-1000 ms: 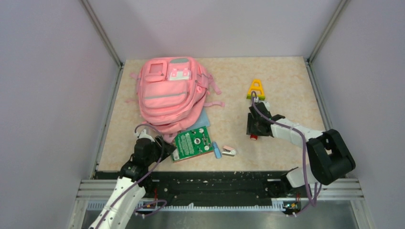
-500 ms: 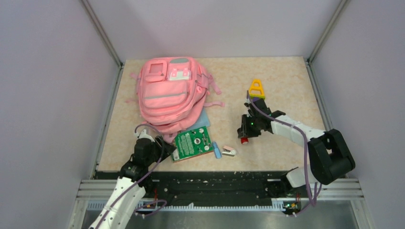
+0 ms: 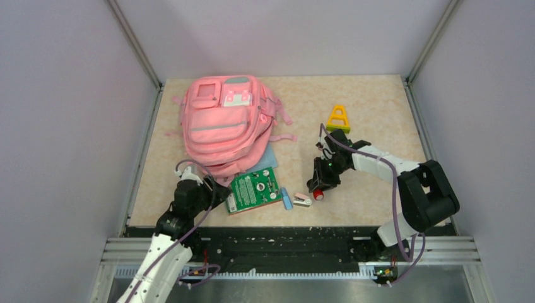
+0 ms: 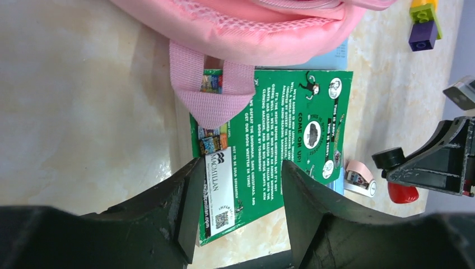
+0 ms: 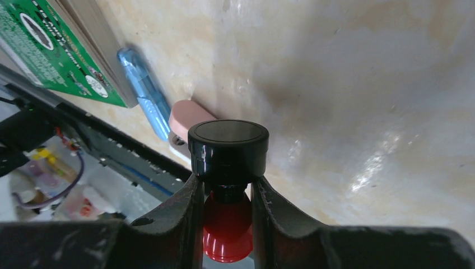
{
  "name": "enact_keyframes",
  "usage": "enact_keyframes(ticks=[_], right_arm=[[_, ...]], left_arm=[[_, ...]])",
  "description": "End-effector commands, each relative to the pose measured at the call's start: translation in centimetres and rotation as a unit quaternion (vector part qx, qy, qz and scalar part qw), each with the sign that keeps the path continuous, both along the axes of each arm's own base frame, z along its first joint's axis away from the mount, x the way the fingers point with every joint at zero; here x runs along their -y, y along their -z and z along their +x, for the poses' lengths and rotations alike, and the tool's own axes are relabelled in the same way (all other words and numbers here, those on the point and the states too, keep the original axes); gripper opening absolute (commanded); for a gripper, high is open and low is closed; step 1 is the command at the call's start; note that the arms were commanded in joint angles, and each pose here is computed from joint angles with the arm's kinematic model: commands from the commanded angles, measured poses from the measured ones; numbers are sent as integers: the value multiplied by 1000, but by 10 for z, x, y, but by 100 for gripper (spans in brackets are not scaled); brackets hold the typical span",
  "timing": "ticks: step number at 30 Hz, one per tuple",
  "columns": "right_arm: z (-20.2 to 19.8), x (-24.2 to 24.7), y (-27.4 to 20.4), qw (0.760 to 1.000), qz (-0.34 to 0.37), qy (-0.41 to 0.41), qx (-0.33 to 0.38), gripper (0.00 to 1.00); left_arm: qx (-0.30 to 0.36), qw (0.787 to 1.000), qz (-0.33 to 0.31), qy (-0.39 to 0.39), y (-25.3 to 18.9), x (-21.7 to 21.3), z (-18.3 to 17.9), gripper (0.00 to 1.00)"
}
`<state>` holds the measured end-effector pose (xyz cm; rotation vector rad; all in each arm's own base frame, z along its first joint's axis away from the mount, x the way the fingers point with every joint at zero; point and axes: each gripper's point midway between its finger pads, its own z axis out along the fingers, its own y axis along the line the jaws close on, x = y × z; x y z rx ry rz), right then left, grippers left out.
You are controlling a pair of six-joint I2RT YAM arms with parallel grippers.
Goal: Pack the student bag
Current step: Adjust the personal item at the center of the board.
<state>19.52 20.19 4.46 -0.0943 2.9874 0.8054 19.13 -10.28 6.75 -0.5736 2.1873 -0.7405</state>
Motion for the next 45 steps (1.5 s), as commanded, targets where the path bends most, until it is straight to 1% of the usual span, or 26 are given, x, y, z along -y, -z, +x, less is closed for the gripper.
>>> enact_keyframes(ticks=[1,4,7,11,13,15,17,21,22,28,32,34,37,39,42,45], right_arm=[[-2,-20,-24,994,64,68,-62,0],[5,-30,-40,981,123,127,-83,0],[11,-25,-40,969,137,179,-101,0],[5,-19,-28,943,159,238,-168,0],[6,-17,-26,936,153,260,-181,0],[11,-14,-28,932,148,277,-180,0],[16,-9,-29,928,144,294,-180,3],[13,-2,-20,913,140,321,-209,5],[12,-1,-18,910,138,325,-215,9],[9,0,-7,901,133,333,-245,18],[11,4,1,900,119,335,-250,26],[13,5,3,903,110,333,-249,33],[19,7,4,905,103,336,-241,48],[24,9,4,908,97,335,-234,55],[33,14,2,914,89,331,-217,61],[42,14,-4,916,95,332,-204,62]], left_arm=[[43,999,12,2,-26,-2,9,58],[45,999,13,-5,-27,-4,10,58],[49,999,12,-7,-28,-5,10,59],[55,998,8,-4,-33,-3,10,59],[56,998,6,-1,-34,-2,9,59],[59,998,5,0,-35,-2,9,60],[61,998,5,0,-35,-2,9,60],[62,998,5,1,-37,-2,9,61],[63,998,4,2,-37,-1,9,61],[66,998,3,4,-38,-1,9,61],[67,998,3,4,-38,-1,9,62],[66,998,4,3,-38,-1,9,62],[67,998,3,2,-39,-1,9,62],[66,998,3,1,-38,-2,9,62],[68,998,4,-1,-39,-2,9,63],[68,998,4,-4,-39,-3,10,63]])
